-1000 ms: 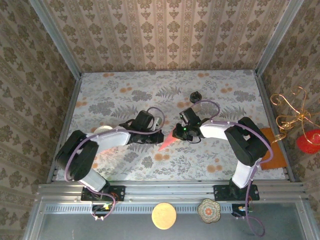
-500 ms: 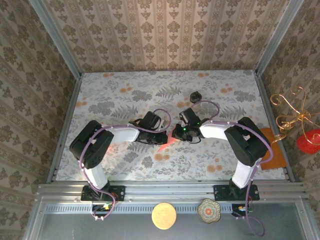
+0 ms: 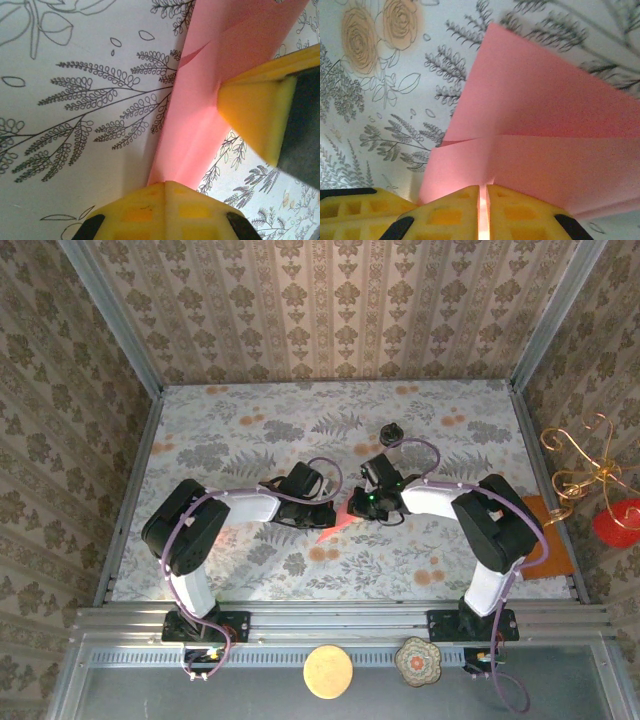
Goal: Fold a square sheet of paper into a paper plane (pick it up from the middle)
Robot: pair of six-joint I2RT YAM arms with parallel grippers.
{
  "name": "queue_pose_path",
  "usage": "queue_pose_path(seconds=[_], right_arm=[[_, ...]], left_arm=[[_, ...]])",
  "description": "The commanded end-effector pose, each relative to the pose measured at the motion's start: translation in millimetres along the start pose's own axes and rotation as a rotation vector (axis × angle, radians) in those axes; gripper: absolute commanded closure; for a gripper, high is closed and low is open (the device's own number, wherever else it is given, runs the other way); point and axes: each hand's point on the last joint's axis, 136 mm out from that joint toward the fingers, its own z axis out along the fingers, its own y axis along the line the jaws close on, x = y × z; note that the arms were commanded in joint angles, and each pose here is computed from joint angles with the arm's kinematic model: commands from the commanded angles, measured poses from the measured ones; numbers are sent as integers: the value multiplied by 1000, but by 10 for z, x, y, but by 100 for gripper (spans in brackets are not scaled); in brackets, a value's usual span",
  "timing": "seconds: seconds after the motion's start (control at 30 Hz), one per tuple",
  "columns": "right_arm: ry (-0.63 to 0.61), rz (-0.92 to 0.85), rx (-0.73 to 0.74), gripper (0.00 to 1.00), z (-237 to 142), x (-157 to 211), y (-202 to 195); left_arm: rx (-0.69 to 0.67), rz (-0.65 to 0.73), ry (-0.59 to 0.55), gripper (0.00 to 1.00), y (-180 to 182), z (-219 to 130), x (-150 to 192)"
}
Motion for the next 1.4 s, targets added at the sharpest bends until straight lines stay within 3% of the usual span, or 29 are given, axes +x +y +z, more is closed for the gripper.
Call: queue_pose_path(seconds=[0.0,0.17,0.43,0.57,1.0,1.37], right_arm=[[-54,-37,74,85,-166,-150,-69],[-81,-53,126,82,-245,-222,-115],[-164,-52,271,49,-521,-300,-331],[-148,-51,315,44,-476,-276,-424],[-72,-53,368,45,-254,-263,-509],[-7,-40,421,63,-128,-134,-674]], left_arm=[[-93,-45,82,100,255,79,238],[-95,-47,86,100,264,90,252],[-92,-46,89,100,255,102,252],[-90,-45,89,100,249,104,247],[-85,-44,88,100,239,101,254],[-31,-16,60,100,82,44,152]])
